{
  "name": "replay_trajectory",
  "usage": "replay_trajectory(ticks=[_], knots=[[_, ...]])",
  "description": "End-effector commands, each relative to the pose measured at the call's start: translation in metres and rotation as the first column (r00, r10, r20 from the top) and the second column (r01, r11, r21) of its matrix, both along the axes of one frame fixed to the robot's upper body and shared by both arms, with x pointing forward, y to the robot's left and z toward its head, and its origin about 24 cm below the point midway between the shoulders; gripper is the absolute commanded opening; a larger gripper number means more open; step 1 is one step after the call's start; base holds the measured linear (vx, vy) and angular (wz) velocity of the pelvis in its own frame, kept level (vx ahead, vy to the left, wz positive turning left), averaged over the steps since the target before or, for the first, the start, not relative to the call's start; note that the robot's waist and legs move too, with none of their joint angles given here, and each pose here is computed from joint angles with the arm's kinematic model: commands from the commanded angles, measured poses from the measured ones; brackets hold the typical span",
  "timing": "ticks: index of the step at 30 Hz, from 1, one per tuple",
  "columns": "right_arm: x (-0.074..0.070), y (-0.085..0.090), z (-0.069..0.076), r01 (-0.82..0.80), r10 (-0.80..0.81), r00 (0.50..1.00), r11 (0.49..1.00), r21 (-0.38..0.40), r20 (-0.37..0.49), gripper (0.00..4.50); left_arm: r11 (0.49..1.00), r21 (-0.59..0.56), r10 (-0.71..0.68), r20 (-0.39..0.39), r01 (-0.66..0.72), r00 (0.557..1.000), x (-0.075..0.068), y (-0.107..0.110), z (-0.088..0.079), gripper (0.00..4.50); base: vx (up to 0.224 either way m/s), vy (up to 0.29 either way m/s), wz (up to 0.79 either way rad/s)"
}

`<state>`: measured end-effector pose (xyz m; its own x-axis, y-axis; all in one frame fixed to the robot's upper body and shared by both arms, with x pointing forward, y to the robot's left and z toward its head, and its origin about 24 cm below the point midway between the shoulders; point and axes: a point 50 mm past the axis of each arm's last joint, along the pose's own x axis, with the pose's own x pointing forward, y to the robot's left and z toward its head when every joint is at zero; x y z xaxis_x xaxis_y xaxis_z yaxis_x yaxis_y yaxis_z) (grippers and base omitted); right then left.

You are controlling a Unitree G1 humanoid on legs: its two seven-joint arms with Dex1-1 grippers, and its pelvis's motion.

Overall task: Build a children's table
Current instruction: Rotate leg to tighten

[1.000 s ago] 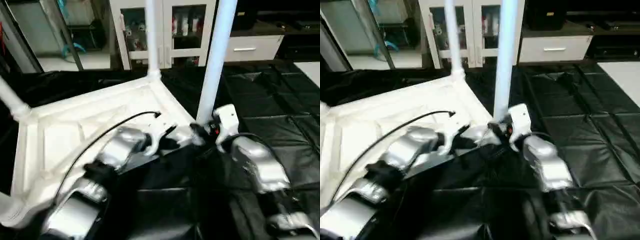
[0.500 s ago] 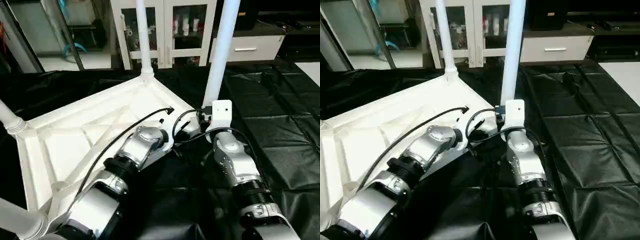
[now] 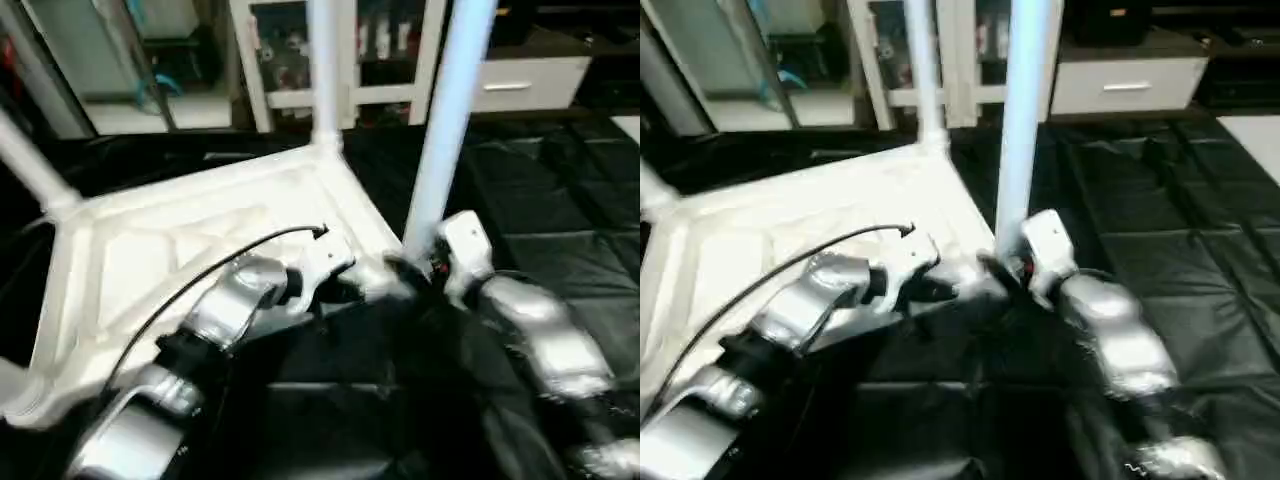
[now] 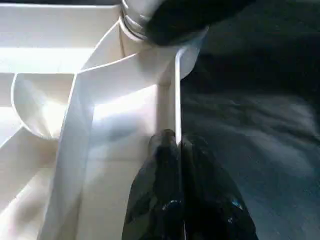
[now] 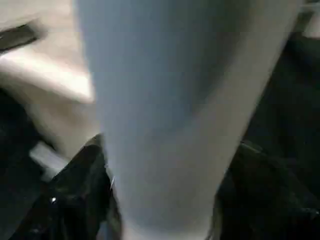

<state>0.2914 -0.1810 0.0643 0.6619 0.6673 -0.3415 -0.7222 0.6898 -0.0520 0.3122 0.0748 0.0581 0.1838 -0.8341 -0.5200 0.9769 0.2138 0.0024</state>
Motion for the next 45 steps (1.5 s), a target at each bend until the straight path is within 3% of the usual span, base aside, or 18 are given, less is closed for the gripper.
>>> replay_trajectory(ticks=[1,3,6,10,18,25,26,31,32,34,39,45], knots=[[-0.009,0.000,0.005,-0.112,0.112,0.993,0.994,0.007,-0.020,3.63,0.997,0.001,-0.077,-0.024,0.077,0.997,-0.007,0.001,0.002,0.00,0.000,0.000,0.00],[-0.019,-0.005,0.004,-0.203,0.201,0.978,0.979,-0.033,-0.058,3.63,0.987,-0.018,-0.161,-0.050,0.161,0.986,-0.014,0.001,0.005,0.00,0.000,0.000,0.00],[-0.021,-0.006,0.003,-0.224,0.220,0.973,0.973,-0.050,-0.073,3.63,0.982,-0.021,-0.191,-0.061,0.190,0.980,-0.017,0.000,0.006,0.00,0.000,0.000,0.00],[-0.022,-0.005,0.000,-0.232,0.228,0.970,0.971,-0.056,-0.081,3.63,0.985,-0.008,-0.171,-0.047,0.170,0.984,-0.014,-0.004,0.005,0.00,0.000,0.000,0.00],[-0.022,-0.006,0.005,-0.243,0.239,0.969,0.968,-0.064,-0.064,3.63,0.990,-0.005,-0.143,-0.017,0.143,0.990,-0.007,-0.007,0.008,0.00,0.000,0.000,0.00],[-0.025,-0.017,0.006,-0.193,0.188,0.980,0.977,-0.092,-0.064,3.63,0.999,-0.022,-0.031,0.074,0.033,0.997,0.010,-0.016,0.010,0.00,0.000,0.000,0.00],[-0.027,-0.028,0.005,-0.120,0.114,0.992,0.987,-0.108,-0.057,3.63,0.998,-0.031,0.051,0.141,-0.047,0.989,0.024,-0.024,0.013,0.00,0.000,0.000,0.00],[-0.031,-0.041,0.007,0.006,-0.008,1.000,0.994,-0.109,-0.025,3.63,0.983,-0.110,0.169,0.204,-0.149,0.964,0.038,-0.042,0.022,0.00,0.000,0.000,0.00],[-0.031,-0.042,0.008,0.020,-0.023,1.000,0.994,-0.108,-0.021,3.65,0.977,-0.136,0.190,0.196,-0.165,0.962,0.039,-0.044,0.024,0.44,0.000,0.000,0.00],[-0.036,-0.042,0.008,0.035,-0.036,0.999,0.994,-0.104,-0.013,3.65,0.969,-0.195,0.184,0.159,-0.152,0.970,0.037,-0.052,0.028,0.55,0.000,0.000,0.00],[-0.033,-0.044,0.012,0.152,-0.149,0.988,0.985,-0.086,0.047,3.65,0.975,-0.203,0.125,0.170,-0.089,0.977,0.031,-0.054,0.026,1.03,0.000,0.000,0.00],[-0.046,-0.042,0.014,0.098,-0.097,0.995,0.993,-0.060,0.024,3.65,0.950,-0.297,0.144,0.155,-0.093,0.977,0.024,-0.024,0.040,1.51,0.000,0.000,0.00]])
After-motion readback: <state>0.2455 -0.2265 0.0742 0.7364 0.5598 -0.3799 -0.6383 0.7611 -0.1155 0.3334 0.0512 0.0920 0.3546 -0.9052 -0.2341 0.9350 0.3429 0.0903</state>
